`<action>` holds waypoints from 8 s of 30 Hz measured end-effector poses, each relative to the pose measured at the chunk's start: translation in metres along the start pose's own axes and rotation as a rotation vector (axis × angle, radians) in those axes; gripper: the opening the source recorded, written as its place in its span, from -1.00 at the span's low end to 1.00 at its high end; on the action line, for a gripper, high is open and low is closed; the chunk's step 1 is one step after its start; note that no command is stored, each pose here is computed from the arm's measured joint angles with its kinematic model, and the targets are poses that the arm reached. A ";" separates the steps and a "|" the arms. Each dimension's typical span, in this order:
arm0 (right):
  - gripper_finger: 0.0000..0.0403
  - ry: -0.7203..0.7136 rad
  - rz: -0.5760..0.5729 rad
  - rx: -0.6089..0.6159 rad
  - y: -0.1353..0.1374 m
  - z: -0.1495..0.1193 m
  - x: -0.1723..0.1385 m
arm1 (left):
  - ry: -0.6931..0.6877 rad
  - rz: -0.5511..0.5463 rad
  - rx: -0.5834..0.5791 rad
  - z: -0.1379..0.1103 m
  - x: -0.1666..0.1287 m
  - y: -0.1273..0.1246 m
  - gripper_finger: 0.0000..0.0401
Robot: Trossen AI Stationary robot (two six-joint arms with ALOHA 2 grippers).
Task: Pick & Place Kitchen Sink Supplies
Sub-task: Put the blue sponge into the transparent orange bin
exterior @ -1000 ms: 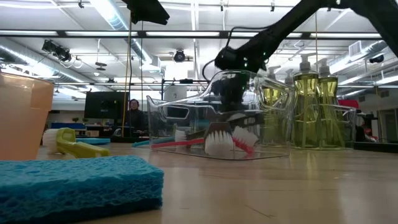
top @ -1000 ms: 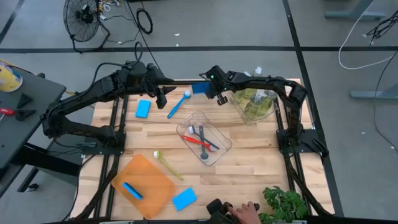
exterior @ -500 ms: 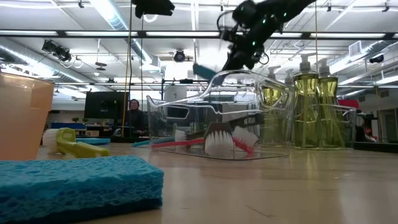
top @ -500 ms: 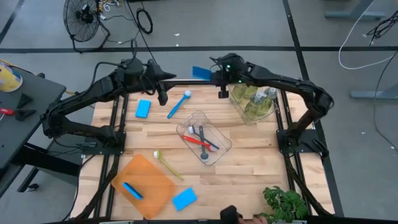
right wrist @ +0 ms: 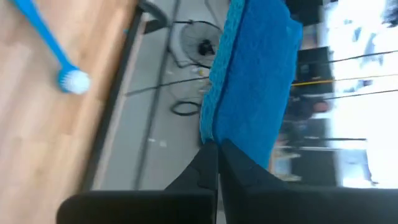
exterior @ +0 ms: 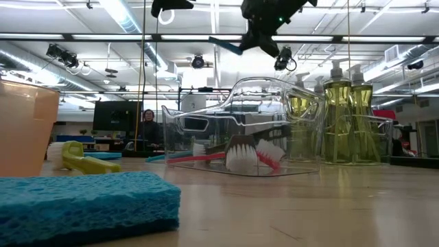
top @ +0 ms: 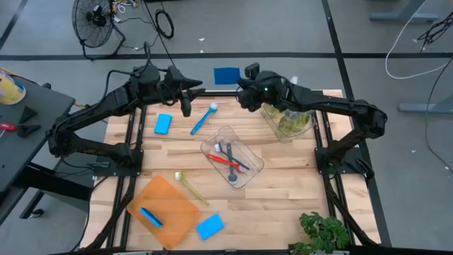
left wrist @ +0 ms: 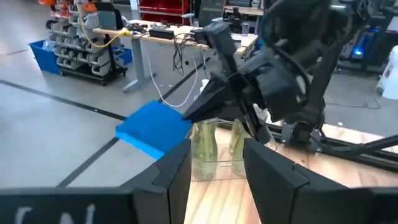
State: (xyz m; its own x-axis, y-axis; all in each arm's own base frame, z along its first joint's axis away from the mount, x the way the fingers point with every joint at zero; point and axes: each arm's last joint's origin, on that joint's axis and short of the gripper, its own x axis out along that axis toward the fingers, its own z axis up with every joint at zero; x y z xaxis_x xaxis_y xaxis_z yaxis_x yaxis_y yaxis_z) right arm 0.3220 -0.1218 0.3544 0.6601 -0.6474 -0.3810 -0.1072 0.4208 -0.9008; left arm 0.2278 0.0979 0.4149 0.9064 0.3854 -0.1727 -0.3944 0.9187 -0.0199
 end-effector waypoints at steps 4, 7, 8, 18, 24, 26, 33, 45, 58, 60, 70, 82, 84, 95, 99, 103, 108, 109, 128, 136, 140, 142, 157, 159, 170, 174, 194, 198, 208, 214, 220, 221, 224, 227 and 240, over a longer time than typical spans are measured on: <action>-1.00 -0.002 -0.091 -0.019 -0.003 0.014 -0.006 | 0.001 0.001 -0.082 0.000 0.000 0.000 -0.24; -1.00 0.015 -0.166 -0.041 -0.006 0.023 -0.012 | 0.000 0.007 -0.180 0.000 0.000 0.000 -0.24; -1.00 0.022 -0.188 -0.060 -0.006 0.026 -0.013 | 0.000 0.009 -0.225 0.000 0.000 0.000 -0.24; -1.00 -0.029 -0.265 -0.200 -0.003 0.053 -0.030 | -0.001 0.012 -0.472 0.000 0.000 0.000 -0.24; -1.00 -0.063 -0.263 -0.200 0.002 0.063 -0.037 | -0.001 0.011 -0.494 0.000 0.000 0.000 -0.24; -1.00 -0.071 -0.262 -0.202 0.003 0.065 -0.038 | 0.000 0.008 -0.495 0.000 0.000 0.000 -0.24; -1.00 -0.098 -0.263 -0.175 0.005 0.071 -0.043 | -0.001 0.007 -0.496 0.000 0.000 0.000 -0.24; -1.00 -0.178 -0.285 -0.159 0.007 0.081 -0.050 | 0.013 -0.058 -0.579 0.000 0.000 -0.002 -0.24; -0.98 -0.185 -0.285 -0.159 0.007 0.082 -0.051 | -0.027 -0.108 -0.568 0.005 0.000 -0.003 -0.53; -0.96 -0.185 -0.285 -0.159 0.007 0.082 -0.051 | -0.027 -0.109 -0.568 0.006 0.000 -0.003 -0.63; -0.91 -0.192 -0.293 -0.121 0.006 0.083 -0.051 | -0.029 -0.110 -0.564 0.006 0.000 -0.003 -0.85; -0.35 -0.269 -0.278 -0.027 0.005 0.085 -0.052 | -0.037 -0.084 -0.475 0.006 0.000 -0.002 -0.91; -0.23 -0.272 -0.276 -0.019 0.005 0.085 -0.052 | -0.038 -0.074 -0.452 0.005 0.000 -0.001 -0.91; 0.17 -0.173 -0.317 0.232 -0.001 0.079 -0.059 | -0.039 -0.088 -0.345 0.008 -0.014 0.006 -0.91; 0.17 -0.117 -0.350 0.350 -0.005 0.075 -0.066 | -0.004 -0.101 -0.335 0.007 -0.029 0.005 -0.91; 0.15 -0.125 -0.330 0.474 -0.007 0.069 -0.073 | 0.054 -0.126 -0.333 0.004 -0.044 0.002 -0.91; 0.12 -0.160 -0.223 0.627 -0.002 0.065 -0.076 | 0.159 -0.229 -0.337 -0.004 -0.057 -0.005 -0.91; 0.12 -0.180 -0.179 0.647 0.001 0.065 -0.075 | 0.189 -0.258 -0.330 -0.006 -0.059 -0.007 -0.92; 0.11 -0.262 0.371 0.842 0.032 0.063 -0.075 | 0.652 -0.755 0.027 -0.051 -0.091 -0.051 -0.92; 0.11 -0.262 0.370 0.839 0.032 0.063 -0.075 | 0.790 -0.812 0.045 -0.061 -0.102 -0.060 -0.94; 0.11 -0.256 0.367 0.838 0.032 0.064 -0.074 | 0.833 -0.821 0.012 -0.063 -0.105 -0.065 -0.94; 0.12 -0.249 0.355 0.839 0.032 0.063 -0.074 | 0.867 -0.840 -0.009 -0.070 -0.104 -0.069 -0.94; 0.12 -0.233 0.354 0.835 0.033 0.062 -0.073 | 1.032 -1.023 -0.155 -0.154 -0.083 -0.105 -0.94; 0.12 -0.224 0.360 0.830 0.034 0.061 -0.073 | 1.041 -1.037 -0.169 -0.166 -0.081 -0.110 -0.94; 0.12 -0.212 0.367 0.823 0.035 0.060 -0.073 | 1.119 -1.075 -0.170 -0.232 -0.085 -0.119 -0.93; 0.12 -0.212 0.368 0.823 0.035 0.060 -0.073 | 1.125 -1.056 -0.168 -0.249 -0.085 -0.115 -0.90; 0.12 -0.211 0.368 0.823 0.035 0.061 -0.073 | 1.145 -0.968 -0.208 -0.270 -0.085 -0.111 -0.51; 0.12 -0.213 0.367 0.815 0.035 0.060 -0.073 | 1.140 -0.954 -0.203 -0.270 -0.085 -0.110 -0.23; 0.12 -0.218 0.363 0.789 0.035 0.061 -0.073 | 1.188 -0.927 -0.220 -0.272 -0.087 -0.109 0.27; 0.12 -0.222 0.360 0.791 0.035 0.061 -0.073 | 1.214 -0.887 -0.169 -0.276 -0.089 -0.105 0.29; 0.12 -0.231 0.353 0.797 0.034 0.062 -0.073 | 1.210 -0.855 -0.143 -0.277 -0.089 -0.103 0.29; 0.12 -0.234 0.352 0.798 0.033 0.062 -0.073 | 1.212 -0.849 -0.142 -0.277 -0.089 -0.103 0.29; 0.12 -0.237 0.350 0.800 0.033 0.062 -0.073 | 1.225 -0.838 -0.148 -0.278 -0.090 -0.103 0.29; 0.12 -0.237 0.350 0.800 0.033 0.062 -0.073 | 1.243 -0.823 -0.168 -0.278 -0.090 -0.102 0.29; 0.12 -0.238 0.349 0.801 0.033 0.062 -0.073 | 1.233 -0.779 -0.059 -0.247 -0.090 -0.104 0.29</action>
State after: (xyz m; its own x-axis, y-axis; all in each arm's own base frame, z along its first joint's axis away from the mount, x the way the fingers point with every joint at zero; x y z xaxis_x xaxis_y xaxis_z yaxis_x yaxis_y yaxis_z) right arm 0.3165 -0.0216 0.3654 0.8326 -0.2890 -0.4725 0.1605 0.9424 -0.2936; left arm 0.1497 -0.0541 0.1894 0.1991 -0.5428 -0.8159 0.0927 0.8393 -0.5358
